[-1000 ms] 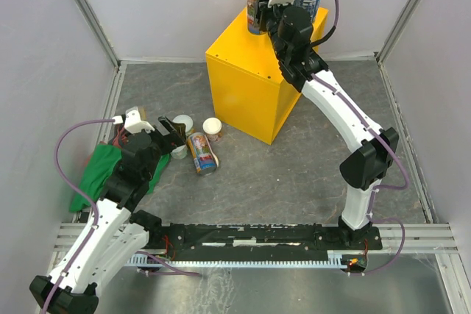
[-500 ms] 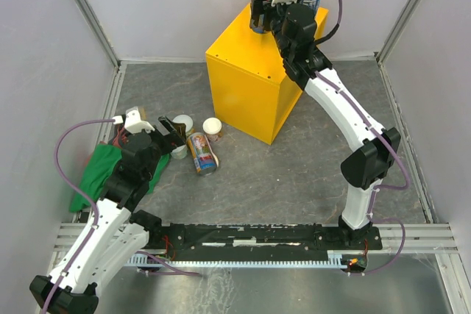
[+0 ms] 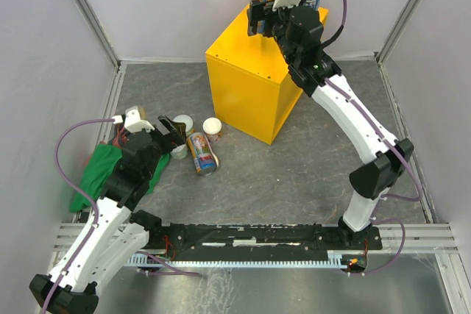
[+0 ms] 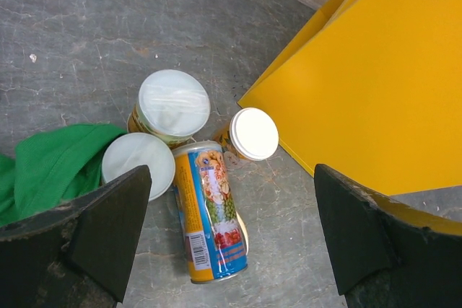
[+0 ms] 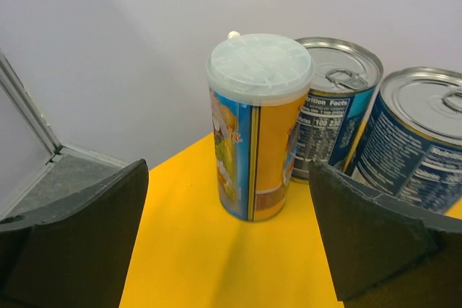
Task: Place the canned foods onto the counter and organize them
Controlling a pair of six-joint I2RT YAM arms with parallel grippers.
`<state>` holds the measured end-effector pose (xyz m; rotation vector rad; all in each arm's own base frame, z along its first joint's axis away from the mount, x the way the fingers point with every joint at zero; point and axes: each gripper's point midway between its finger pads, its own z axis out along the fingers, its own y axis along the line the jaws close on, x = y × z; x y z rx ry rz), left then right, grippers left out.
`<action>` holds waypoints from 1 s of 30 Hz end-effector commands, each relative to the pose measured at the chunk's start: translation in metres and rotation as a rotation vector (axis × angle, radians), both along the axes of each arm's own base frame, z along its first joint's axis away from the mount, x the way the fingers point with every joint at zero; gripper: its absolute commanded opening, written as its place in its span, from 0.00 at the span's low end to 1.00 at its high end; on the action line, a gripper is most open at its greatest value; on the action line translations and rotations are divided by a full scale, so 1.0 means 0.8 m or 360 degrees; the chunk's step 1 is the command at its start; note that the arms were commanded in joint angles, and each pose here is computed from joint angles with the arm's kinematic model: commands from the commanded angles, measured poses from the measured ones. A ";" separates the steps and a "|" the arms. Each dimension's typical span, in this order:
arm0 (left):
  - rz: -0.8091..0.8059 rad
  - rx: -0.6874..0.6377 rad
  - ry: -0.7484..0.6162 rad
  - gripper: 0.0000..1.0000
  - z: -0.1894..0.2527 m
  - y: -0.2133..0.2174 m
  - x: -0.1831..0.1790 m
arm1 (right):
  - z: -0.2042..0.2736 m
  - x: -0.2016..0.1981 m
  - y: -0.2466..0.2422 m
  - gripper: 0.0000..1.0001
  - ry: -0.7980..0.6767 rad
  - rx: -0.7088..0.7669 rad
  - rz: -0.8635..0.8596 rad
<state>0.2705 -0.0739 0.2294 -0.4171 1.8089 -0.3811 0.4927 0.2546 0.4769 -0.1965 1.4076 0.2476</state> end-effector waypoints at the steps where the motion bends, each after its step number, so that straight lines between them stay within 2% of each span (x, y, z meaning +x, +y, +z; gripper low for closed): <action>1: 0.0043 -0.0129 -0.0078 0.99 0.030 0.000 0.002 | 0.045 -0.054 -0.014 0.99 -0.0075 0.0038 -0.0006; 7: 0.0083 -0.0205 -0.0062 0.99 0.022 0.004 -0.007 | 0.039 -0.125 0.032 0.99 -0.0019 -0.0084 0.0101; 17: 0.0192 -0.0330 -0.0013 0.99 0.005 0.016 -0.024 | -0.019 -0.250 0.104 0.99 0.0206 -0.0189 0.0346; 21: 0.0270 -0.0362 0.0007 0.98 -0.002 0.027 -0.030 | -0.060 -0.289 0.135 0.99 0.0366 -0.0302 0.0393; 30: 0.0358 -0.0394 0.0045 0.98 -0.014 0.038 -0.040 | -0.188 -0.317 0.198 0.99 0.0826 -0.0426 0.0570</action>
